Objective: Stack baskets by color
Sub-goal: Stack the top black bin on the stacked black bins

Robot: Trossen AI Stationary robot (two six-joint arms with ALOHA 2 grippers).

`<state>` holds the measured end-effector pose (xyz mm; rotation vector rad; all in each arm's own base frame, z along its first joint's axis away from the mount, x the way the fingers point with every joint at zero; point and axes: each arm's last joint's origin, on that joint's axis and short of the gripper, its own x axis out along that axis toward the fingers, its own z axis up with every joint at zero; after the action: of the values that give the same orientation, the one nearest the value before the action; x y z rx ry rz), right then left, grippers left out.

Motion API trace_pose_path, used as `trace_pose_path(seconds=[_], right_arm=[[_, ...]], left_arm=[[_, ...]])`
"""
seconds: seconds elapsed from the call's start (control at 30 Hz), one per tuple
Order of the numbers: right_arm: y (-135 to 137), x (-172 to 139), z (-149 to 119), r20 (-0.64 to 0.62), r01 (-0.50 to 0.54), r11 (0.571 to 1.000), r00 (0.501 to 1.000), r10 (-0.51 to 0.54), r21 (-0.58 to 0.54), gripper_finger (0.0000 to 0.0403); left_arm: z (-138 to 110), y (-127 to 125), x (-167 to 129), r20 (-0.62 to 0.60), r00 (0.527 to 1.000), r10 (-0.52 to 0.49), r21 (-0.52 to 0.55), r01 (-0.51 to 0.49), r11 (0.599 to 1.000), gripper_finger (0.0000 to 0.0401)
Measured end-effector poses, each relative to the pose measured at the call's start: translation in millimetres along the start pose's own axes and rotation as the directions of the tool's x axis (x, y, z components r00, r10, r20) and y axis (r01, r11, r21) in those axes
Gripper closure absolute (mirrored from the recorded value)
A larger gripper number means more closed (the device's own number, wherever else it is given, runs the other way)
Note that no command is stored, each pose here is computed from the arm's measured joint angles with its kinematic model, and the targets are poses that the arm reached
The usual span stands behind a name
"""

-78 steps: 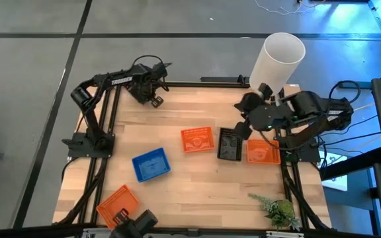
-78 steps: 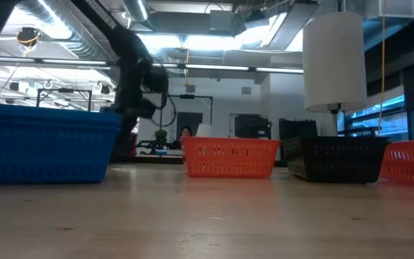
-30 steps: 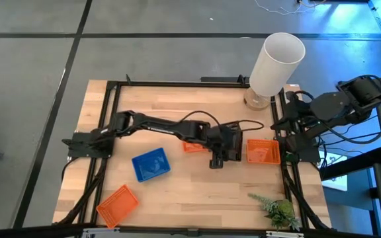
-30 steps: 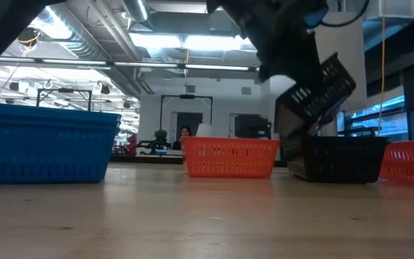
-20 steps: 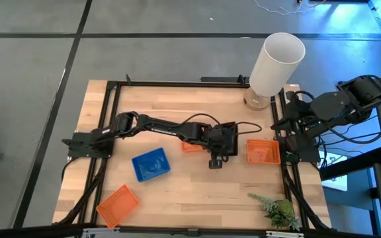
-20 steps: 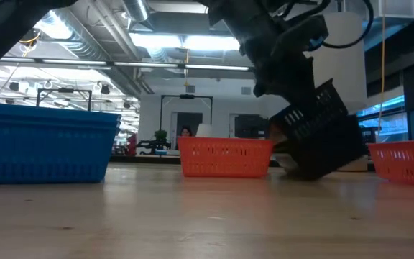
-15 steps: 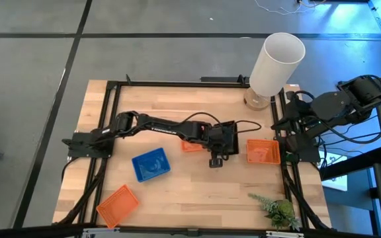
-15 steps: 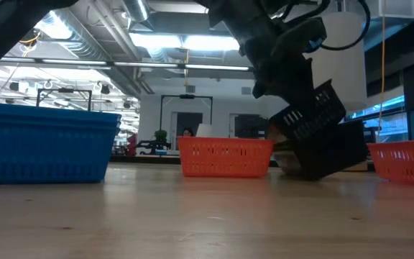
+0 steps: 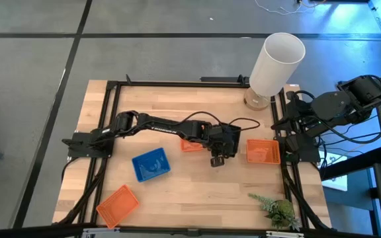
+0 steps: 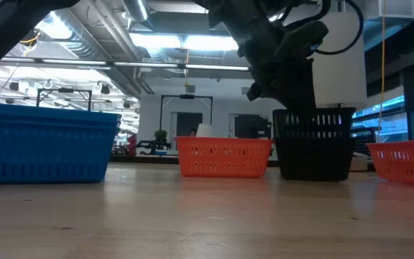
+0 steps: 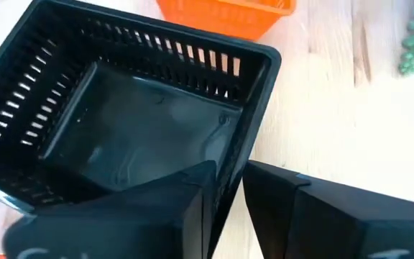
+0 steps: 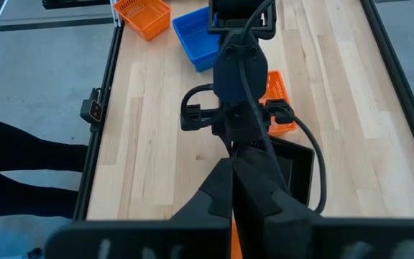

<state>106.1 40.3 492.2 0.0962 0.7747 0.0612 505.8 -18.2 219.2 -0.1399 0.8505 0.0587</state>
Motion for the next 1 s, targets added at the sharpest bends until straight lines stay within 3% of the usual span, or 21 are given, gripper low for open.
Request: trace_pose_path(seconds=[0.1, 0.23, 0.37, 0.5, 0.67, 0.83, 1.0], right_arm=[[-0.1, -0.2, -0.1, 0.001, 0.000, 1.000, 1.000, 0.000, -0.002, 0.0402], [-0.6, -1.3, -0.6, 0.004, 0.000, 1.000, 1.000, 0.000, -0.018, 0.0402], [-0.7, -1.4, -0.7, 0.004, 0.000, 1.000, 1.000, 0.000, -0.026, 0.0402], [-0.9, -2.0, -1.0, 0.006, -0.001, 0.999, 1.000, 0.001, -0.047, 0.0402], [-1.1, -2.5, -1.3, 0.007, -0.001, 0.999, 1.000, 0.002, -0.053, 0.0402], [-1.3, -3.0, -1.5, 0.009, -0.002, 0.999, 1.000, 0.002, -0.052, 0.0402], [-1.5, -3.5, -1.7, 0.010, -0.002, 0.999, 1.000, 0.003, -0.052, 0.0402]], left_arm=[[5.1, -0.4, -9.6, -0.001, 1.000, -0.002, 0.000, 0.002, 1.000, 0.0335], [29.6, -3.3, -35.2, 0.060, 0.998, -0.014, 0.019, 0.013, 1.000, 0.0335], [41.4, -3.7, -64.8, -0.001, 1.000, 0.003, 0.121, -0.003, 0.993, 0.0335], [43.2, -3.4, -78.4, -0.051, 0.998, 0.024, 0.127, -0.017, 0.992, 0.0334], [45.3, -10.4, -64.2, -0.024, 0.993, -0.112, 0.180, 0.114, 0.977, 0.0334], [36.0, -18.6, -42.6, -0.052, 0.997, -0.056, 0.259, 0.068, 0.964, 0.0344], [37.2, -23.1, -38.1, -0.010, 1.000, 0.001, 0.315, 0.003, 0.949, 0.0393]])
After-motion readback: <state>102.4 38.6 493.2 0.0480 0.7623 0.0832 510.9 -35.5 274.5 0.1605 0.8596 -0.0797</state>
